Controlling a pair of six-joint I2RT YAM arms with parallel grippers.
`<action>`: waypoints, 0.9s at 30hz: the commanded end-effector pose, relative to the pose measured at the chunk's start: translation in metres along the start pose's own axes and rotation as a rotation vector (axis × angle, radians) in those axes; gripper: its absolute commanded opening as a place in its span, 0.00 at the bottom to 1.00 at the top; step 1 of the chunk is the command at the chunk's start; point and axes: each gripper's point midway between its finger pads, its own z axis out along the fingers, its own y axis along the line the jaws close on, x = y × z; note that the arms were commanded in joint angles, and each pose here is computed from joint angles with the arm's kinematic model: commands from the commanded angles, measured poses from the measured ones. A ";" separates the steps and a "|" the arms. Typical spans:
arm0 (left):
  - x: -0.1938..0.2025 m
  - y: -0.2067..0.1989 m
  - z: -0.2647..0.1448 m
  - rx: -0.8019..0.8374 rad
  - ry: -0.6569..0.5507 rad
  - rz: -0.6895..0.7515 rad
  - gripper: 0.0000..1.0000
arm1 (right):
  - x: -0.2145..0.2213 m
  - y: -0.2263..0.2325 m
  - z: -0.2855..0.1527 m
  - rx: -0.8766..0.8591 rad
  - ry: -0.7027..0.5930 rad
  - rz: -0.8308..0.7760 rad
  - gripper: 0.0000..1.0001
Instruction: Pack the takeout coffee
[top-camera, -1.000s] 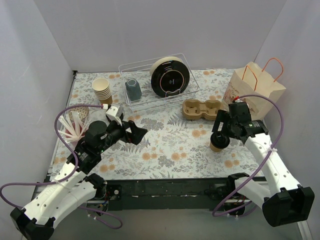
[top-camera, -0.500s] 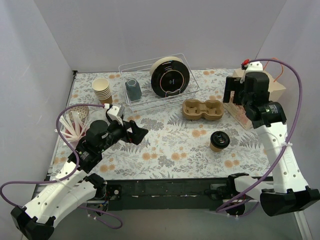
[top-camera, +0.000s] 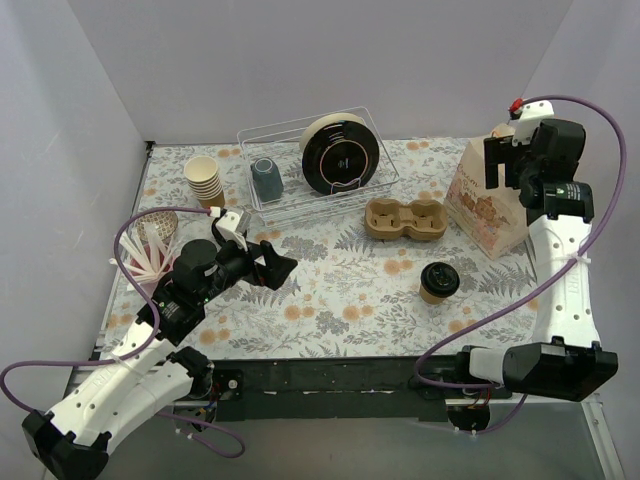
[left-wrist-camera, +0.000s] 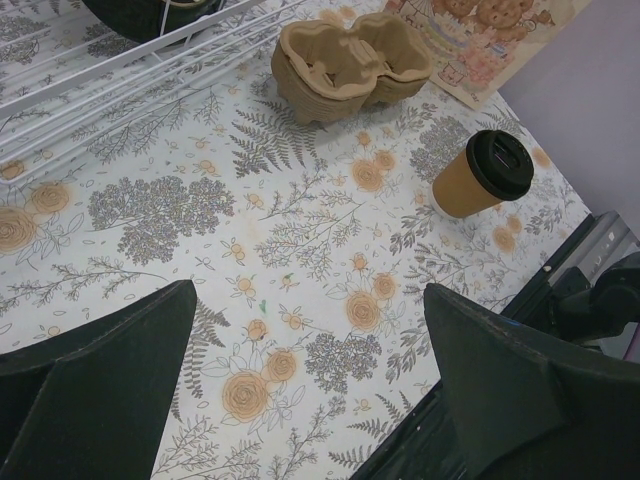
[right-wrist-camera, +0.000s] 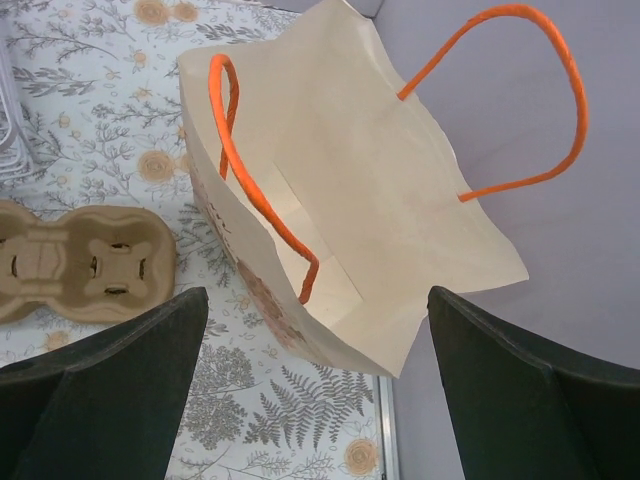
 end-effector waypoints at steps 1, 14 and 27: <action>-0.002 -0.002 0.000 0.011 -0.010 0.006 0.98 | -0.017 0.002 0.002 -0.125 -0.075 -0.057 0.99; 0.000 0.000 0.003 0.004 0.000 0.009 0.98 | 0.003 0.011 0.040 -0.311 -0.075 -0.078 0.85; -0.003 0.001 0.001 0.000 -0.012 0.014 0.98 | 0.009 0.001 0.055 -0.256 -0.061 -0.100 0.37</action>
